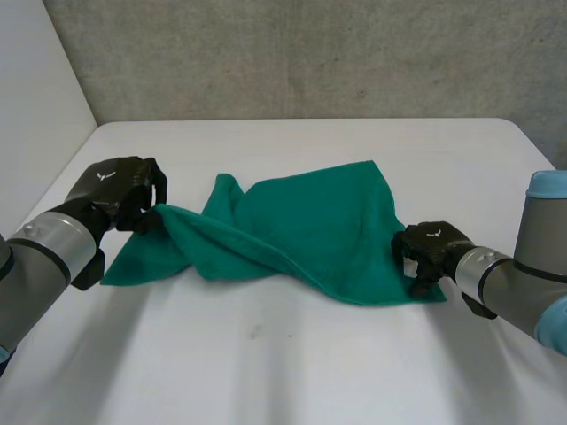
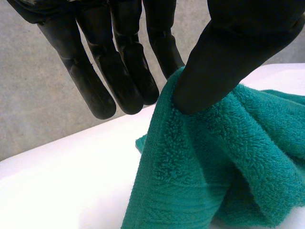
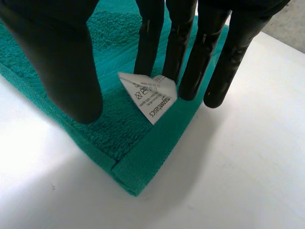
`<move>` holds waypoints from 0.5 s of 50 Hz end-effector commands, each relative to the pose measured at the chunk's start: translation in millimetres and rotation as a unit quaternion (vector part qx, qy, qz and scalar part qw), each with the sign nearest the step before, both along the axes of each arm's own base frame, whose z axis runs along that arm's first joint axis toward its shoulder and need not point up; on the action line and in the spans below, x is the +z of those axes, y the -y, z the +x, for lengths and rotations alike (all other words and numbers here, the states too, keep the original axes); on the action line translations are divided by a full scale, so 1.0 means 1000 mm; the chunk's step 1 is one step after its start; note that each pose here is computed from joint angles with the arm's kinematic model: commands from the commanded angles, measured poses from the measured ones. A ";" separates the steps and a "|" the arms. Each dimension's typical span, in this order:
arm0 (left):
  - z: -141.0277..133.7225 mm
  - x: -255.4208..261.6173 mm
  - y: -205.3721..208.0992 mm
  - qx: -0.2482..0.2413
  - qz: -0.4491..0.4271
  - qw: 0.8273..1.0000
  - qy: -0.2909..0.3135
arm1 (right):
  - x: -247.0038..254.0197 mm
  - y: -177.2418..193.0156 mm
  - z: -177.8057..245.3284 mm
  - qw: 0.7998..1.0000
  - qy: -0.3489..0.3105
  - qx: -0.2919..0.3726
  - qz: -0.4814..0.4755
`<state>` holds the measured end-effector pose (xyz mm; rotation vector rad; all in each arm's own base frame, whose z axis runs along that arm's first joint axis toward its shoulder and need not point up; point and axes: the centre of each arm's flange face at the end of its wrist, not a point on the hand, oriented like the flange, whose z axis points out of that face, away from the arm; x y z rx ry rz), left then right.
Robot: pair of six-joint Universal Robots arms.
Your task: Fold the towel.
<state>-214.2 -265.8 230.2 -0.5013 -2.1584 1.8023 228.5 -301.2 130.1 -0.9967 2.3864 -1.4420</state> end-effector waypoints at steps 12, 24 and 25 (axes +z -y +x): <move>0.001 0.000 0.001 0.002 -0.001 1.000 0.000 | 0.016 -0.021 -0.005 1.000 0.004 0.002 0.002; 0.006 0.003 0.009 0.014 -0.005 1.000 -0.001 | 0.019 -0.054 0.016 0.999 0.042 0.031 -0.001; 0.006 0.004 0.009 0.013 -0.007 1.000 -0.001 | 0.019 -0.058 0.021 0.998 0.051 0.034 0.001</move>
